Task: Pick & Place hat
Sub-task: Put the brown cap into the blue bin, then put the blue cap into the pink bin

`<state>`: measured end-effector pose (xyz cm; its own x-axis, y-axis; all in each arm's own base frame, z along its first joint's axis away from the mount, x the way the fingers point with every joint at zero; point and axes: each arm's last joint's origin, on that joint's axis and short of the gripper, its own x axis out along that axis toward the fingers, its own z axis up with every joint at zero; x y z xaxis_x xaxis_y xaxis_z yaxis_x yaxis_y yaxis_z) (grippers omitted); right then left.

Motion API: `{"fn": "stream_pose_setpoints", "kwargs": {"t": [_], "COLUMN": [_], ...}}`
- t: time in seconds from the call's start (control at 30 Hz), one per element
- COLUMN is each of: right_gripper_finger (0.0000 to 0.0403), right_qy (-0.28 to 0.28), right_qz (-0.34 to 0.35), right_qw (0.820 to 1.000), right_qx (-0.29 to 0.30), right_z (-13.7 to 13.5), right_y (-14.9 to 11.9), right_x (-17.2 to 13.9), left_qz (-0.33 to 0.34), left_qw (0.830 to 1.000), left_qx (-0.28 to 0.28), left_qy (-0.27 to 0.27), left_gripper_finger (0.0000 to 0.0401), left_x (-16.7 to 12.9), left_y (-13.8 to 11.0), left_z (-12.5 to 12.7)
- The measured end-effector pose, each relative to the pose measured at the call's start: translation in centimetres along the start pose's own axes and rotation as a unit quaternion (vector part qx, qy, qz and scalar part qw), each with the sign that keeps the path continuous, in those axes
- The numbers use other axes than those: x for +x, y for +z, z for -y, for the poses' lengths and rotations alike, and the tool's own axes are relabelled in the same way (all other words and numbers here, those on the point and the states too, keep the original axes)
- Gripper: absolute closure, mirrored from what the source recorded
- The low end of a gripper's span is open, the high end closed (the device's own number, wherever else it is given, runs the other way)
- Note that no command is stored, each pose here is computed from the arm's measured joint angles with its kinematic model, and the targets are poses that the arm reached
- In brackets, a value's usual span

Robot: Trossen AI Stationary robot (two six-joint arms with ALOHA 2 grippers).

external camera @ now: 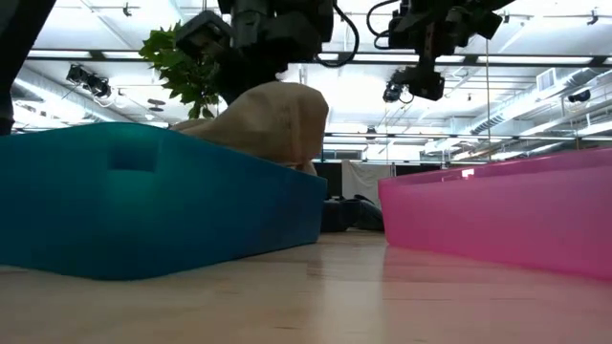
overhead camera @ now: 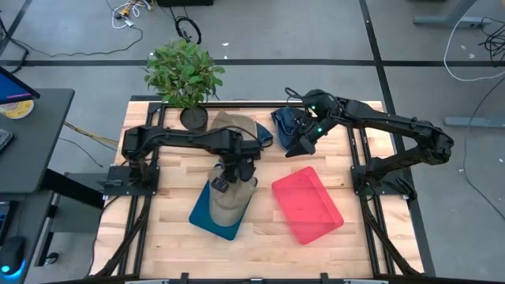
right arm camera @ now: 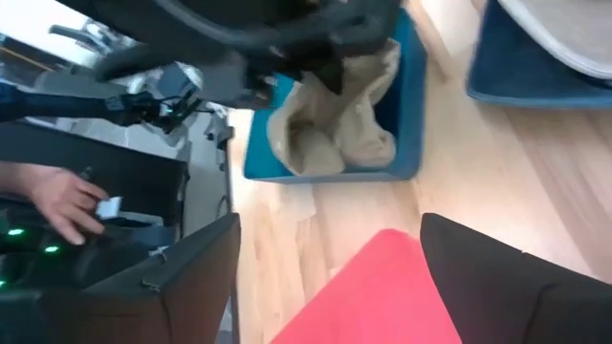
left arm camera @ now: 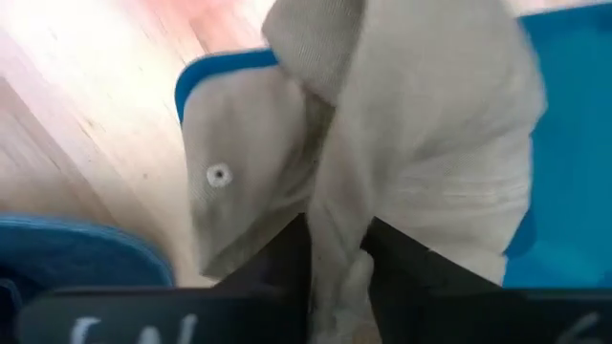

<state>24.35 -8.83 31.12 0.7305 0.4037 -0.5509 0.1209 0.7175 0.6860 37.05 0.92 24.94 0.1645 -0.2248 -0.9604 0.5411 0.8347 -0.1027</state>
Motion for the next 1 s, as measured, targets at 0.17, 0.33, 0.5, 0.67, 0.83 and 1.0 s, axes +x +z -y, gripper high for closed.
{"fn": "stream_pose_setpoints", "kwargs": {"t": [0.17, 0.33, 0.5, 0.67, 0.83, 1.0], "right_gripper_finger": [0.0049, 0.0033, 0.003, 0.003, 0.003, 0.0033], "right_qy": [-0.005, -0.015, -0.053, -0.058, -0.087, -0.104], "right_qz": [0.001, 0.005, 0.019, 0.044, 0.097, 0.125], "right_qw": [1.0, 1.0, 0.998, 0.996, 0.988, 0.983], "right_qx": [-0.007, -0.017, -0.033, -0.051, -0.079, -0.089], "right_z": [0.0, 0.1, 0.3, 0.5, 0.9, 2.8], "right_y": [0.0, 0.0, 0.2, 0.7, 1.8, 3.5], "right_x": [0.0, 0.0, 0.0, -0.3, -0.7, 0.7], "left_qz": [0.008, -0.029, -0.017, 0.02, 0.064, 0.121], "left_qw": [1.0, 0.986, 0.971, 0.97, 0.964, 0.946], "left_qx": [-0.027, -0.129, -0.22, -0.23, -0.244, -0.283], "left_qy": [0.003, 0.101, 0.096, 0.078, 0.089, 0.1], "left_gripper_finger": [0.0237, 0.0164, 0.0128, 0.0124, 0.0124, 0.0124], "left_x": [-0.5, -0.8, -1.3, -3.2, -6.1, -9.5], "left_y": [0.0, -0.3, -0.4, -0.4, -0.9, -1.8], "left_z": [0.2, -0.3, -0.1, 1.1, 2.5, 4.0]}}
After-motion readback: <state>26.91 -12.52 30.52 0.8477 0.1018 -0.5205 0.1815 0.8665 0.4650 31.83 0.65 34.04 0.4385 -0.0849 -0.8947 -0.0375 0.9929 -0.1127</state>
